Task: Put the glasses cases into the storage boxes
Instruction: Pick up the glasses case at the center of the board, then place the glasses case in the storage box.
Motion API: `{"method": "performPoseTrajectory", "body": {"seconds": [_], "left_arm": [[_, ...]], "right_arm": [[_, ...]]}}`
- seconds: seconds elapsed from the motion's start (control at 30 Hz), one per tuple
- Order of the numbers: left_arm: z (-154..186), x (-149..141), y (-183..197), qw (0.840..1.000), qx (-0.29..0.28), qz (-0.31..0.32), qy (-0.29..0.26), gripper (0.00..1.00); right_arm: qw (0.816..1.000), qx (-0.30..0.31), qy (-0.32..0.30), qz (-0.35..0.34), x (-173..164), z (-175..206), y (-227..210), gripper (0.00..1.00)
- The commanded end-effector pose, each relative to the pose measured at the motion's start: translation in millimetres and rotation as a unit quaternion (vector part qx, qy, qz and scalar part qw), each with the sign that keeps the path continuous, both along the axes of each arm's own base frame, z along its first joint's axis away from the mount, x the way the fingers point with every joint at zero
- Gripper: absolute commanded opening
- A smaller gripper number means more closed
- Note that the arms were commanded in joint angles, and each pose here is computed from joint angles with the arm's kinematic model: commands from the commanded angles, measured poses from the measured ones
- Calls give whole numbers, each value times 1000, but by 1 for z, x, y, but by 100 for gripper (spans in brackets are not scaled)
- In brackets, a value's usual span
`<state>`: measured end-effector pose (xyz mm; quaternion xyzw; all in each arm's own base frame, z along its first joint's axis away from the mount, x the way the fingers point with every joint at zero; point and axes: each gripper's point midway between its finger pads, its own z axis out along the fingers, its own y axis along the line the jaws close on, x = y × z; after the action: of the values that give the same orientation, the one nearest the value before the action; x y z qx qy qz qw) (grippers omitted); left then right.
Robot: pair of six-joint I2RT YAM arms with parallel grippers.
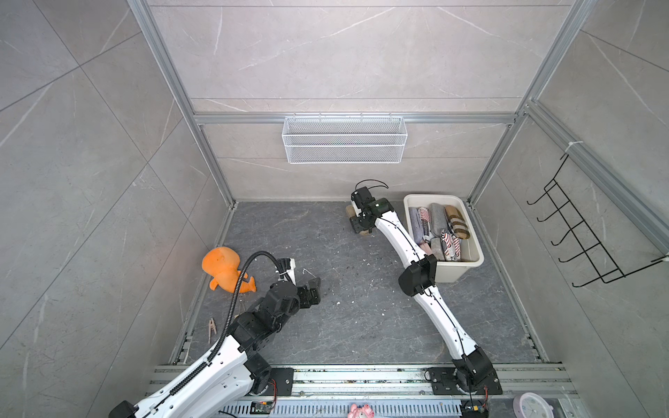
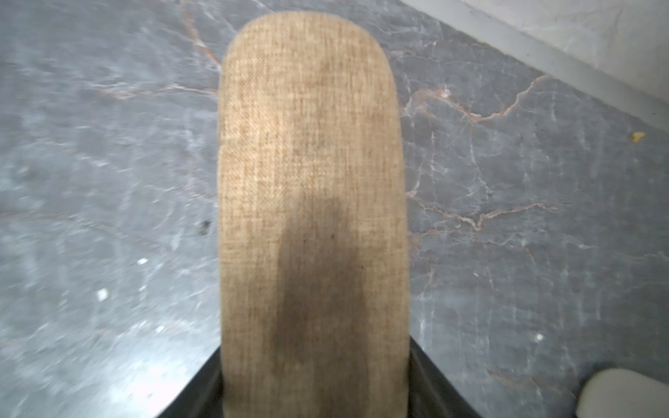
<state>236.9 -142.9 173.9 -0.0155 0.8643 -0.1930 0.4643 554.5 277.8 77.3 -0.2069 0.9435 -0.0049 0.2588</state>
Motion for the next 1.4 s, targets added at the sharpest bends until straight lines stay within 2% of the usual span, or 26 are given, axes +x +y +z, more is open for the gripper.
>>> {"method": "performPoseTrajectory", "body": {"seconds": [0.0,0.13,0.33,0.4,0.47,0.53,0.8,0.97,1.27,1.37], "left_arm": [[25,7,-2,999,-9,-1,-32,99],[26,6,-7,999,-12,-13,-29,99],[25,4,-10,999,-24,-19,-30,98],[25,5,-11,999,-31,-21,-32,98],[27,6,-13,999,-38,-20,-34,98],[30,5,-15,998,-43,-26,-32,98],[34,4,-16,998,-37,-36,-45,98],[31,4,-18,997,-43,-39,-41,98],[28,8,-34,996,-66,-53,-25,97],[27,11,-42,996,-66,-65,-18,97]], "right_arm": [[999,-8,-26,18,-20,70,-8,61],[999,-28,-28,20,-33,104,-21,59],[995,-12,-98,16,-52,178,-36,62],[995,-10,-100,-29,-57,202,-56,60],[994,14,-88,-55,-69,217,-67,54],[993,12,-98,-70,-78,230,-76,53],[995,-18,-92,-45,-96,240,-84,52],[994,-18,-103,-45,-114,243,-113,54],[983,15,-52,-176,-137,204,-226,52],[981,19,-39,-191,-150,186,-239,52]]}}
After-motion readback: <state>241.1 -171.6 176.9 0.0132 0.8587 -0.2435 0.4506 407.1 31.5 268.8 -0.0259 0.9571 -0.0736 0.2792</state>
